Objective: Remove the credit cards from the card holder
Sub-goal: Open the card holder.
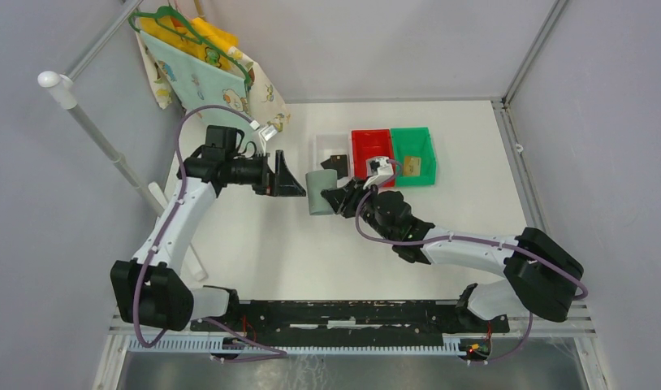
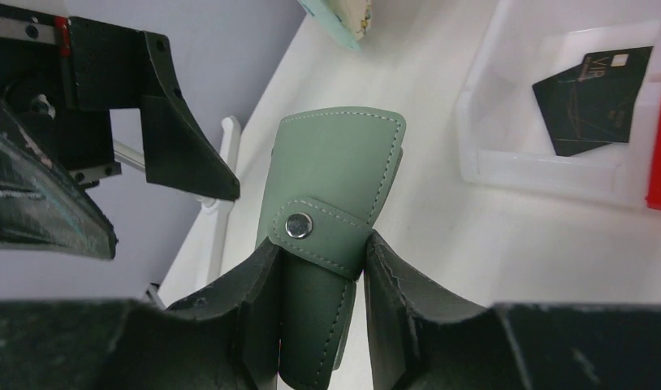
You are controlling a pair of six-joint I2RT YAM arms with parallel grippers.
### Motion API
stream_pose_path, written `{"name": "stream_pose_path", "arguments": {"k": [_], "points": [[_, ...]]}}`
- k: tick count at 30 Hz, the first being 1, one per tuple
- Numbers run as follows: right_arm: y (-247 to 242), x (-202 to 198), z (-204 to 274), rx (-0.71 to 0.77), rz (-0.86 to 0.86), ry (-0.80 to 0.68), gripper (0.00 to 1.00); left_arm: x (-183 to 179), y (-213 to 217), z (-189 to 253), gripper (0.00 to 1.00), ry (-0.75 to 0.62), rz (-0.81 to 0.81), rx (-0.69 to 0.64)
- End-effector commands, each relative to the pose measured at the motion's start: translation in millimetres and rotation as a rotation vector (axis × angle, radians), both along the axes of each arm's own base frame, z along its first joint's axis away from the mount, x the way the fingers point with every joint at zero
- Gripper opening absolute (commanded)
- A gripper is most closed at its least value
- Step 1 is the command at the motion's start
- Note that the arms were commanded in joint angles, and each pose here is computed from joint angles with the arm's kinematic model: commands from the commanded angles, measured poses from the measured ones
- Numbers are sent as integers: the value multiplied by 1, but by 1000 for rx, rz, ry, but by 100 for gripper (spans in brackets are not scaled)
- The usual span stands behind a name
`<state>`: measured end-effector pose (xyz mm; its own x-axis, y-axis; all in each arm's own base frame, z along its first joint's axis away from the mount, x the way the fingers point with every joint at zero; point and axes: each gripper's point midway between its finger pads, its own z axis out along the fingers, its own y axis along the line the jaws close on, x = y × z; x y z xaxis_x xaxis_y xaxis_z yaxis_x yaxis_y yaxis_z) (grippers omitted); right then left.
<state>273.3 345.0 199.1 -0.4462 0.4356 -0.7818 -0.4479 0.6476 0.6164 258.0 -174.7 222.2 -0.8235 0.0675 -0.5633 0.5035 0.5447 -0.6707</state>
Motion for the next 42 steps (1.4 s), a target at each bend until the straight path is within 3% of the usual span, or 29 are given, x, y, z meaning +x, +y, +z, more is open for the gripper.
{"name": "stream_pose_path", "arguments": {"k": [1, 5, 11, 14, 19, 22, 25, 26, 35, 42], "points": [[8, -5, 80, 274, 34, -90, 40, -17, -25, 21, 100, 23, -24, -83], [8, -8, 86, 317, 43, -83, 40, -22, -34, 17, 98, 23, -31, -73], [5, -10, 88, 342, 44, -75, 40, -22, -45, 17, 86, -7, -28, -66], [6, -13, 86, 344, 50, -66, 42, -21, -50, 18, 71, -2, -27, -73], [8, -15, 83, 337, 59, -61, 49, -14, -52, 22, 34, -20, -19, -75], [8, -16, 80, 312, 65, -57, 62, -16, -54, 27, 19, -27, -41, -90], [-2, -9, 69, 245, 52, -27, 93, -27, -56, 31, 14, -46, -120, -109], [-9, -4, 66, 223, 50, -18, 98, -31, -55, 33, 14, -61, -155, -109], [-23, -12, 69, 116, 429, -52, 98, -69, -51, 55, 9, -157, -405, -149], [-16, -51, 106, 298, 661, -140, 98, -78, -51, 68, 8, -178, -450, -182]]}}
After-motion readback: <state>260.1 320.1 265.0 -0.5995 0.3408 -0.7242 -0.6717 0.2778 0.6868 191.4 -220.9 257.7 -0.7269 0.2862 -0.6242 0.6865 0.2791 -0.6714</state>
